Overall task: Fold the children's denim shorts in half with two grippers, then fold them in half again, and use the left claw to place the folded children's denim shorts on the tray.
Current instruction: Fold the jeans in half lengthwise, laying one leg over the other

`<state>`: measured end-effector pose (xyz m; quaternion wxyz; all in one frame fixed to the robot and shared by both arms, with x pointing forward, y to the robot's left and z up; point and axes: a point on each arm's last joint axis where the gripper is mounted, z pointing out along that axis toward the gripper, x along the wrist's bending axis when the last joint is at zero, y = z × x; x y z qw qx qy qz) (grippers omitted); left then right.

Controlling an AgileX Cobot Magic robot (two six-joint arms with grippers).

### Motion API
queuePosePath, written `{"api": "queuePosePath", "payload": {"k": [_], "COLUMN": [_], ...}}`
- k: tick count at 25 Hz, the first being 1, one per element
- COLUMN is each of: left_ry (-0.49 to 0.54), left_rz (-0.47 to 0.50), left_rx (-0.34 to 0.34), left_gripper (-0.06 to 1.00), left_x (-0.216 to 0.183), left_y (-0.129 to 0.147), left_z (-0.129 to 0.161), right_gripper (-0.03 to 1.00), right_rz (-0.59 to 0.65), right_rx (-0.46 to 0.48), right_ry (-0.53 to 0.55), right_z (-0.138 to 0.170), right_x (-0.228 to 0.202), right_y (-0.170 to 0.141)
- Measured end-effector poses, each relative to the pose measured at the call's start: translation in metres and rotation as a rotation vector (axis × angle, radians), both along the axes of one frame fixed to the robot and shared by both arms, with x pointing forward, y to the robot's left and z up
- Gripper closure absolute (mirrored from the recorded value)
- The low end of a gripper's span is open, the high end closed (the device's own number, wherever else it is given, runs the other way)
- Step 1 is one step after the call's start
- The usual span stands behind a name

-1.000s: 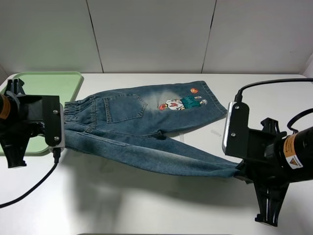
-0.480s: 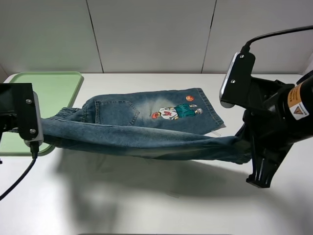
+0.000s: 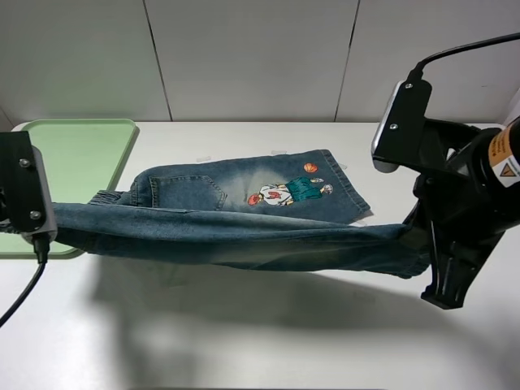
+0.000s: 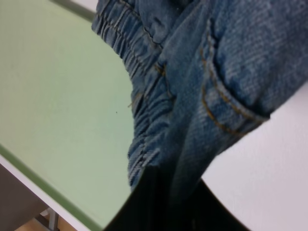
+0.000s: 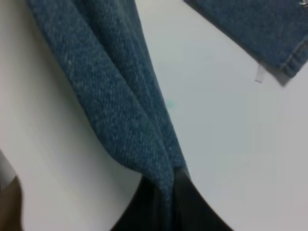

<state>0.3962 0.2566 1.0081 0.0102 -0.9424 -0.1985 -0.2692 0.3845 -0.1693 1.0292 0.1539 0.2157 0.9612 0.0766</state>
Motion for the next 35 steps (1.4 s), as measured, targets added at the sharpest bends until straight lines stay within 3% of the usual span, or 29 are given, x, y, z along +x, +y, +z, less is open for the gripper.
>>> {"api": "queuePosePath", "payload": {"k": [5, 14, 18, 28, 32, 35], "left_ry": [-0.02, -0.014, -0.036, 0.013, 0.027, 0.023], "left_rz": [0.012, 0.186, 0.223, 0.246, 0.249, 0.255], "left_rx": [-0.031, 0.001, -0.006, 0.084, 0.106, 0.082], "left_gripper": [0.87, 0.88, 0.88, 0.88, 0.88, 0.88], "left_x": [0.002, 0.042, 0.063, 0.089, 0.093, 0.1], "left_y": [-0.002, -0.015, -0.023, -0.032, -0.029, -0.024], "left_z": [0.0, -0.028, -0.023, -0.035, -0.042, -0.047], "right_gripper": [0.99, 0.99, 0.99, 0.99, 0.99, 0.99], "right_rz": [-0.035, -0.118, -0.124, -0.089, -0.061, -0.102], "right_rx": [-0.044, 0.042, 0.019, -0.069, -0.099, -0.098], "right_ry": [-0.115, -0.229, -0.234, -0.29, -0.288, -0.265], "right_z": [0.004, 0.008, 0.004, -0.004, -0.02, -0.04], "right_x": [0.013, 0.037, 0.048, 0.102, 0.126, 0.152], "right_y": [-0.007, -0.017, -0.017, 0.013, 0.027, 0.031]}}
